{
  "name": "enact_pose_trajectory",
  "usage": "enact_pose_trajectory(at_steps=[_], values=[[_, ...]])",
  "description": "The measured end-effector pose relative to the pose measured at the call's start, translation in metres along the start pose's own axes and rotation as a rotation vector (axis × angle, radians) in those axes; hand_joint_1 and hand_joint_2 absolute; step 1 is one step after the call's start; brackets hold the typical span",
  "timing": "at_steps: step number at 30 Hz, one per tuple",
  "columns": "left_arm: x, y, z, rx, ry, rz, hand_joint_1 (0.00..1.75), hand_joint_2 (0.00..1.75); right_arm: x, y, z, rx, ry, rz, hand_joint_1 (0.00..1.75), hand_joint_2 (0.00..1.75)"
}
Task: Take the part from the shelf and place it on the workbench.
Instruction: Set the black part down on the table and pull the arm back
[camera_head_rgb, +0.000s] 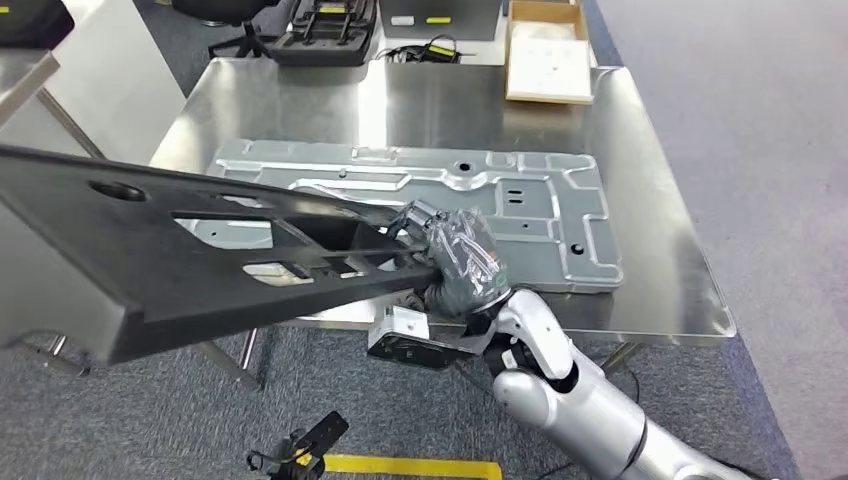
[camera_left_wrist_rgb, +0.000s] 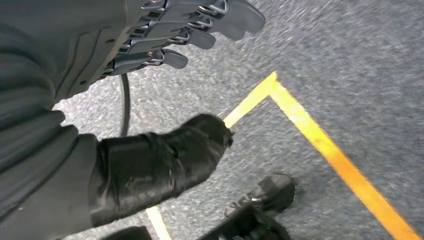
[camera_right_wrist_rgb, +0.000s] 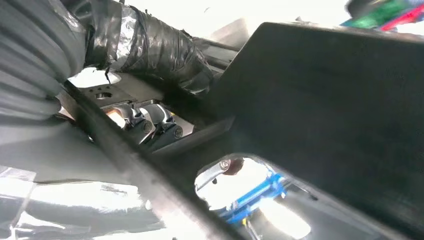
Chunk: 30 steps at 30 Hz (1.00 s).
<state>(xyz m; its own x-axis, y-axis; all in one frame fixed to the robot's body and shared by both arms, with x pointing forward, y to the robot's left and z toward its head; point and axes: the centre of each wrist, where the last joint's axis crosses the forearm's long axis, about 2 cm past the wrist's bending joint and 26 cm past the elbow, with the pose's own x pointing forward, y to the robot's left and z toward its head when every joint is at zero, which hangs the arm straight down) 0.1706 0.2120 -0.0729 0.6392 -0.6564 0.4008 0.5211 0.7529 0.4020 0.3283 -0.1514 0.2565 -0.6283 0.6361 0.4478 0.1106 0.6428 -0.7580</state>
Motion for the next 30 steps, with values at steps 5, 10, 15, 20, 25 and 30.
enact_pose_trajectory(at_steps=[5,10,15,20,25,30], values=[[0.002,0.001,0.000,0.001,-0.006,-0.012,0.00,1.75,-0.011,-0.012,-0.010,-0.005,0.010,0.178,1.75,1.75],[0.002,0.002,-0.001,-0.001,-0.010,-0.027,0.00,1.75,-0.021,-0.019,-0.020,0.039,0.033,0.456,1.75,1.75],[0.004,0.001,-0.001,-0.006,-0.018,-0.044,0.00,1.75,-0.034,-0.026,-0.031,0.076,0.043,0.672,1.75,1.75],[0.004,0.002,-0.001,-0.011,-0.020,-0.061,0.00,1.75,-0.053,-0.028,-0.033,0.103,0.073,0.776,1.75,1.75],[0.004,0.002,-0.001,-0.012,-0.019,-0.067,0.00,1.75,-0.075,-0.025,-0.032,0.151,0.115,0.871,1.75,1.75],[0.005,0.004,-0.002,-0.013,-0.024,-0.075,0.00,1.75,-0.097,-0.027,-0.027,0.204,0.161,0.961,1.75,1.75]])
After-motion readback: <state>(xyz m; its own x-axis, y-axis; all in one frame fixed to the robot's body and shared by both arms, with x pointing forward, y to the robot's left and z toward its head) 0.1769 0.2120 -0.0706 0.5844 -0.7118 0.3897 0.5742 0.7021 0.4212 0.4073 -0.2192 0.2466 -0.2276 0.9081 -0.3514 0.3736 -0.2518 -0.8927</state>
